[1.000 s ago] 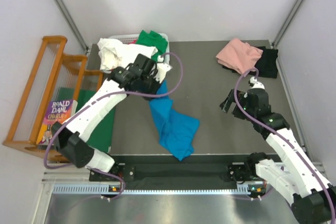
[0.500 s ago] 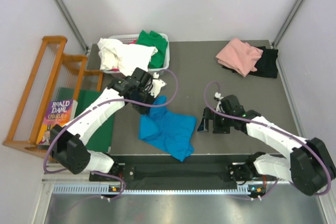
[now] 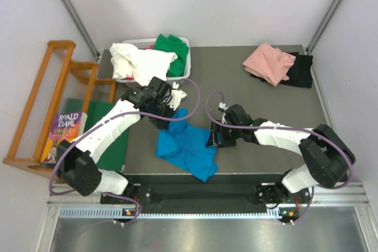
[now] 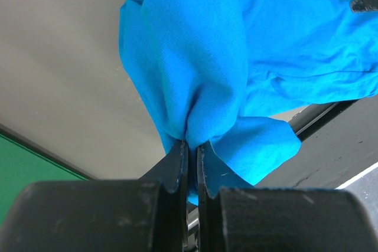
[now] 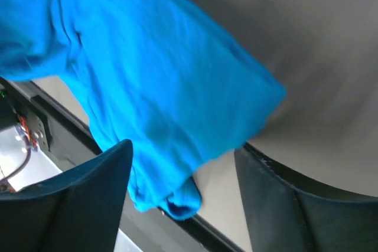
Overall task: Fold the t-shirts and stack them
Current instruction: Flatten the tshirt out
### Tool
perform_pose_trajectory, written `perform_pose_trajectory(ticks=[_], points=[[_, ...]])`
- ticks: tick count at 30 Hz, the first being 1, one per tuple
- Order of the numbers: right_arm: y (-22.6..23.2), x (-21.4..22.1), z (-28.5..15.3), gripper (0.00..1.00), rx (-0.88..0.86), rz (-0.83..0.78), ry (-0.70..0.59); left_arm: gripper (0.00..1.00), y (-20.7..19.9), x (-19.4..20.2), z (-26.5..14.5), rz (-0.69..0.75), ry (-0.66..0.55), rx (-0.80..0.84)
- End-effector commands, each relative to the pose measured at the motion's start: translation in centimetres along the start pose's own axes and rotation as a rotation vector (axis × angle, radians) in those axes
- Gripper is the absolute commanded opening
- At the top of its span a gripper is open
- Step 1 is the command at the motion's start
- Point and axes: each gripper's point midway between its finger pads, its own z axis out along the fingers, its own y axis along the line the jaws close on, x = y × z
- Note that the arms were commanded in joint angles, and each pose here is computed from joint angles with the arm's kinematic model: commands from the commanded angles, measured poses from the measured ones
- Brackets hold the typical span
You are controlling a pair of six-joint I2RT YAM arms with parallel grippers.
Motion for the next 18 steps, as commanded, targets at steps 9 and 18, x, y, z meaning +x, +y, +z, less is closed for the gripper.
perform_pose_trajectory(ticks=[9,18], points=[[2.4,-4.8,0.2,0.03,-0.008,-0.062,-0.122,0.0,-0.1,-0.1,0.1,-0.011,-0.052,0.013],[-0.4,-10.0,-7.6,0.0,0.116,-0.033,-0.326,0.0,0.1,-2.3,-1.1,-0.03,-0.121,0.014]])
